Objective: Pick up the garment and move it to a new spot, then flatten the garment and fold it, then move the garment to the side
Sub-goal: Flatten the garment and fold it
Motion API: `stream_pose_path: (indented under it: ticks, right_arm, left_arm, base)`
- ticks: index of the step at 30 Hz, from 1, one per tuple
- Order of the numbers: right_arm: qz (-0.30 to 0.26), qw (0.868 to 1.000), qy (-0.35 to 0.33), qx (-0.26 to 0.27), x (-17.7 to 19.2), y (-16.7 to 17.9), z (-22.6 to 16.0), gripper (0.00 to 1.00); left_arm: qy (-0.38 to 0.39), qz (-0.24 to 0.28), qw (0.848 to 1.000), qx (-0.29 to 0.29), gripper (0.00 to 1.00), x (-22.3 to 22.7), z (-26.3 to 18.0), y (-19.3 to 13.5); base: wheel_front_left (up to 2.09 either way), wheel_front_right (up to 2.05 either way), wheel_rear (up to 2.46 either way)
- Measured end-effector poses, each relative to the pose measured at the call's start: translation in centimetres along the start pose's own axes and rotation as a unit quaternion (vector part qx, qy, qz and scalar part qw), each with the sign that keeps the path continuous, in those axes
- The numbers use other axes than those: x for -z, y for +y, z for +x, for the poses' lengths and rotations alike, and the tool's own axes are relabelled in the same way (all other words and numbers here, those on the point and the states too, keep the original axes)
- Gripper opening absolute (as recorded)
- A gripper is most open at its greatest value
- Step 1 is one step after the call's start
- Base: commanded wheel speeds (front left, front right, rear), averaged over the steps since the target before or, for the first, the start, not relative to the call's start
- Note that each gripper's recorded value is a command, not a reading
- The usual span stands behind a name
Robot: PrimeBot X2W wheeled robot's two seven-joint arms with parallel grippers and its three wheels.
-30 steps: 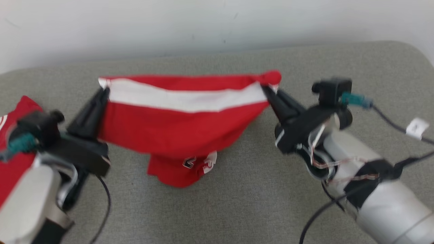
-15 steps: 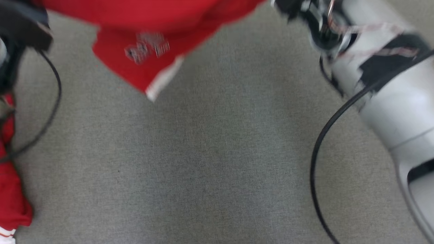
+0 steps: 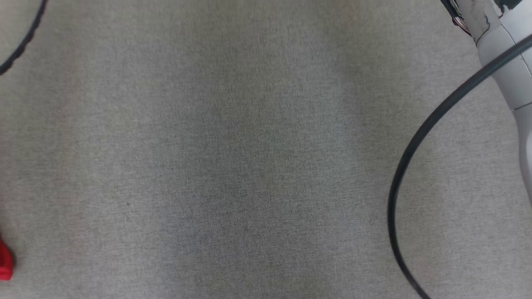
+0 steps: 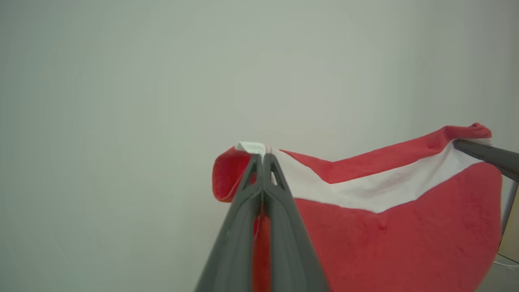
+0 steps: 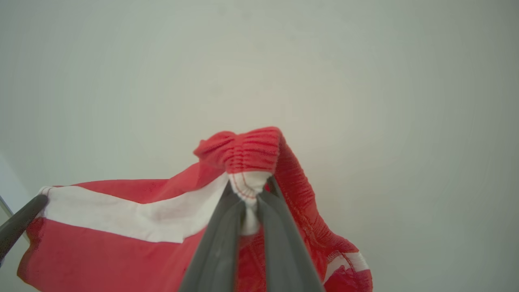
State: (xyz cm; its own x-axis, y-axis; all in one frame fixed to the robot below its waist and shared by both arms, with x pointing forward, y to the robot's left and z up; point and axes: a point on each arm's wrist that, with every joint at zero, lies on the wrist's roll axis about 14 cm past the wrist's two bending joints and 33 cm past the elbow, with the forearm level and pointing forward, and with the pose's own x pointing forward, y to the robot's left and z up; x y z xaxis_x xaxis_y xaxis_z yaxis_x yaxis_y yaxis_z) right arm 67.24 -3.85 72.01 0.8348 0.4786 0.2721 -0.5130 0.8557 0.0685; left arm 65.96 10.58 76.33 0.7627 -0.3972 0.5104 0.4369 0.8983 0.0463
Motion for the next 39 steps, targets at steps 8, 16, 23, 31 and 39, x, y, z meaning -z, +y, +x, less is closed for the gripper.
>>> stream_pose_path:
  ticks: [8,16,23,31,39]
  right_arm:
    - [0.014,0.996,0.089,-0.008,10.6,-0.7,-2.2,0.0]
    - [0.063,0.989,0.129,-0.026,15.6,1.2,-6.9,0.0]
    - [0.116,0.976,0.18,-0.026,18.7,3.2,-14.3,0.0]
    - [0.155,0.969,0.192,-0.017,19.0,5.6,-22.1,0.0]
    - [0.169,0.965,0.199,-0.009,19.0,7.3,-26.7,0.0]
  left_arm:
    - [0.081,-0.05,0.995,0.004,0.0,9.4,-3.3,-0.8]
    - [0.119,-0.108,0.987,-0.007,0.0,12.4,-8.8,-1.6]
    - [0.113,-0.18,0.977,-0.034,0.0,11.4,-15.0,-4.4]
    - [0.125,-0.199,0.97,-0.063,0.0,10.0,-22.0,-8.5]
    - [0.137,-0.231,0.958,-0.097,0.0,9.5,-26.0,-10.8]
  base:
    - [0.0,0.0,0.0]
    - [0.0,0.0,0.0]
    - [0.0,0.0,0.0]
    - [0.0,0.0,0.0]
    - [0.0,0.0,0.0]
